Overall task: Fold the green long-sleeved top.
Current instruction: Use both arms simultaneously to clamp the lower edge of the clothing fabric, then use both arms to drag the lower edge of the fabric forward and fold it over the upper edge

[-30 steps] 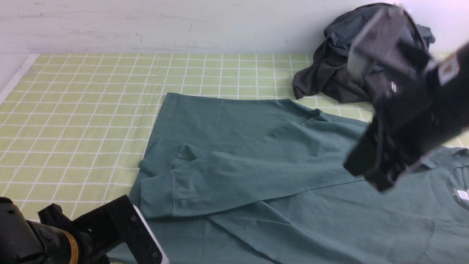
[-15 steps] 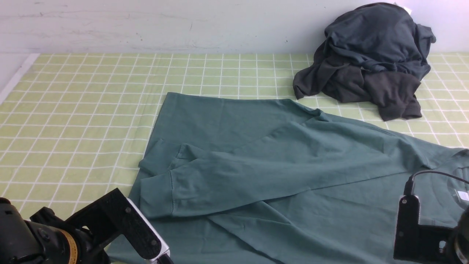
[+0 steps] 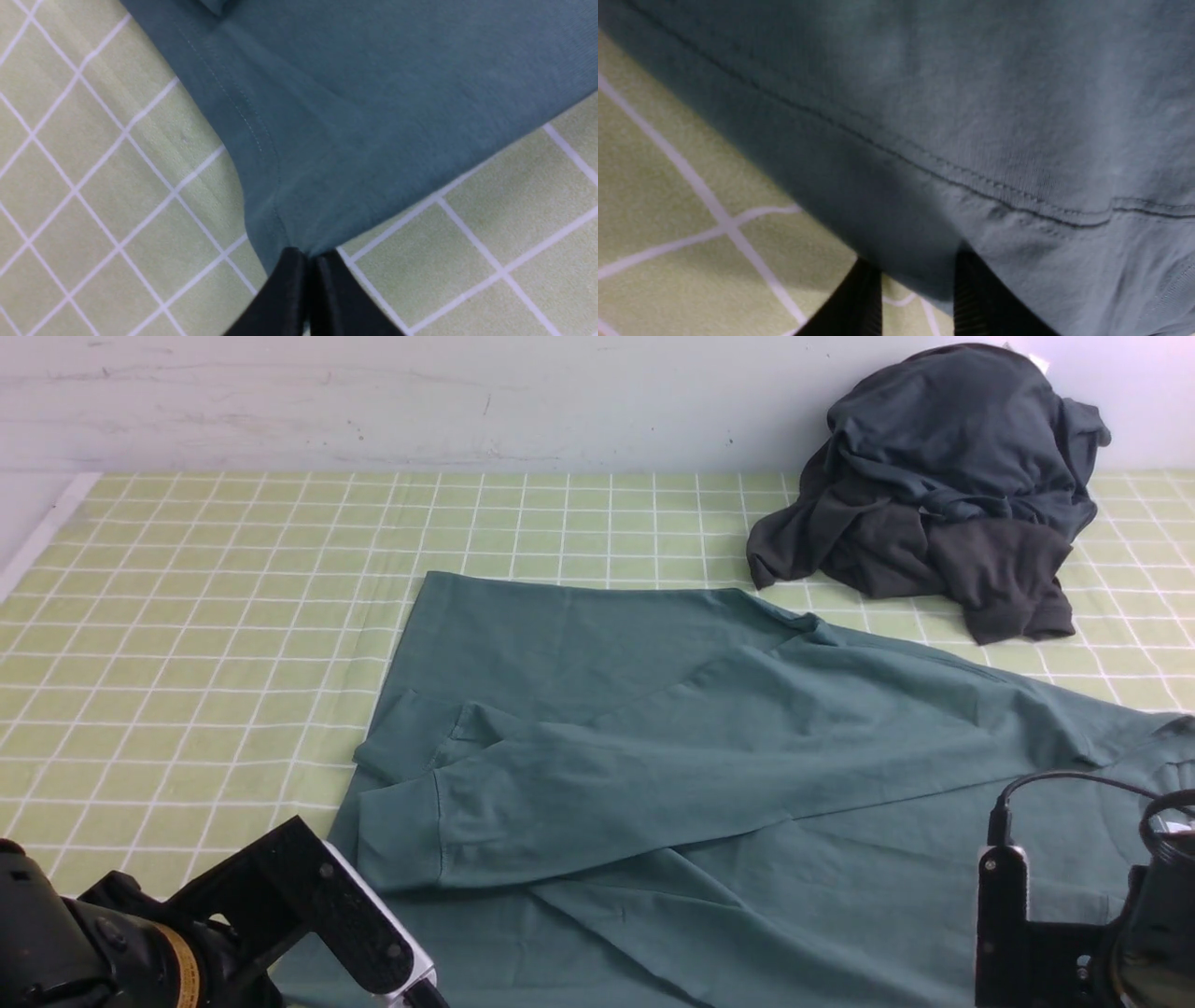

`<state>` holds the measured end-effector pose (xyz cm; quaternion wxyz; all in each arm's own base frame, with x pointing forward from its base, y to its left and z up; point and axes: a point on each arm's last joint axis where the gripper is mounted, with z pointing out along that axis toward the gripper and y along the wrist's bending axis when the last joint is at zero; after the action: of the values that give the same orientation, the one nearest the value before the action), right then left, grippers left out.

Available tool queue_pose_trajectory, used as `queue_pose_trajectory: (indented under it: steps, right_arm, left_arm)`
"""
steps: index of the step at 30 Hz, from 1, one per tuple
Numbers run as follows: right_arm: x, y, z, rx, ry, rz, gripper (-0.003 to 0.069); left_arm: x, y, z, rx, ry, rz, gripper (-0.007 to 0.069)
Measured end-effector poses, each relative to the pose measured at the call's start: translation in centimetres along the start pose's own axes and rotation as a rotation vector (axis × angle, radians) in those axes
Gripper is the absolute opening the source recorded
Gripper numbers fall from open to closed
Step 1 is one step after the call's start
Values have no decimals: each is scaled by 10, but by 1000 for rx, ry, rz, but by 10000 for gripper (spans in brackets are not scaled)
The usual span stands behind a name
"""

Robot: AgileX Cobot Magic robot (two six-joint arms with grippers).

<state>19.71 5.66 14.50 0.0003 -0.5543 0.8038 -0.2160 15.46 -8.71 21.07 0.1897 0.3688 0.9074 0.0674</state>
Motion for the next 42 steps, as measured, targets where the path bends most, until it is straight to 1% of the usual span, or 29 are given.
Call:
queue_pose_trajectory:
  steps: [1, 2, 3, 4, 5, 7, 11, 14, 17, 19, 20, 22, 23, 25, 26, 29, 32, 33, 35, 36, 39, 42]
  right_arm:
    - [0, 0, 0, -3, -3, 15, 158]
    - [0, 0, -1, -2, -4, 19, 150]
    - [-1, -2, -4, 4, -21, 65, 74]
    - [-2, -4, -6, 13, -31, 85, 45]
    - [-2, -7, -11, 24, -40, 114, 18]
    - [0, -11, -17, 39, -42, 144, 0]
    - [3, -21, -30, 64, -23, 202, -4]
    - [5, -30, -43, 81, 2, 245, -3]
    - [4, -40, -53, 98, 3, 285, -5]
    - [-1, -54, -64, 138, -47, 317, -5]
    - [-1, -56, -65, 143, -56, 320, -5]
    - [-4, -68, -69, 171, -112, 350, -5]
    - [-6, -82, -71, 197, -165, 382, -5]
    - [-8, -102, -71, 229, -229, 425, -5]
    - [-9, -103, -71, 230, -230, 426, -5]
    - [-16, -145, -63, 290, -324, 487, -5]
    - [-28, -182, -53, 327, -367, 523, -5]
    - [-30, -186, -52, 329, -368, 525, -5]
    - [-37, -198, -43, 329, -366, 530, -5]
    - [-46, -210, -36, 335, -366, 529, -5]
    - [-63, -227, -19, 345, -357, 510, -5]
    - [-74, -238, -7, 355, -352, 495, -5]
  left_arm:
    - [0, 0, 0, 1, 0, -1, -2]
    - [0, 0, 0, 2, 0, -2, -2]
    - [0, -1, 0, 8, 0, -8, -2]
    - [0, -1, 0, 11, 1, -13, -2]
    - [0, -1, 0, 15, 1, -17, -2]
    - [0, -2, 0, 24, 4, -27, -2]
    - [-7, 1, -9, 25, 12, -85, -2]
    - [-24, 10, -25, -3, -42, -159, -2]
    - [-38, 18, -37, -43, -113, -191, -2]
    - [-59, 33, -45, -109, -217, -234, -1]
    - [-61, 35, -46, -115, -226, -245, -1]
    - [-74, 46, -44, -148, -259, -271, -1]
    - [-86, 58, -40, -174, -278, -294, -1]
    - [-100, 73, -33, -198, -291, -323, -1]
    - [-101, 75, -32, -200, -292, -327, -1]
    - [-128, 107, -13, -230, -325, -378, -1]
    - [-155, 140, 5, -256, -369, -432, -1]
    - [-157, 142, 10, -255, -366, -432, -1]
    - [-170, 156, 22, -265, -375, -459, -1]
    - [-181, 169, 32, -275, -389, -475, -1]
    - [-201, 184, 63, -283, -376, -483, -1]
    - [-214, 190, 82, -292, -372, -470, -1]
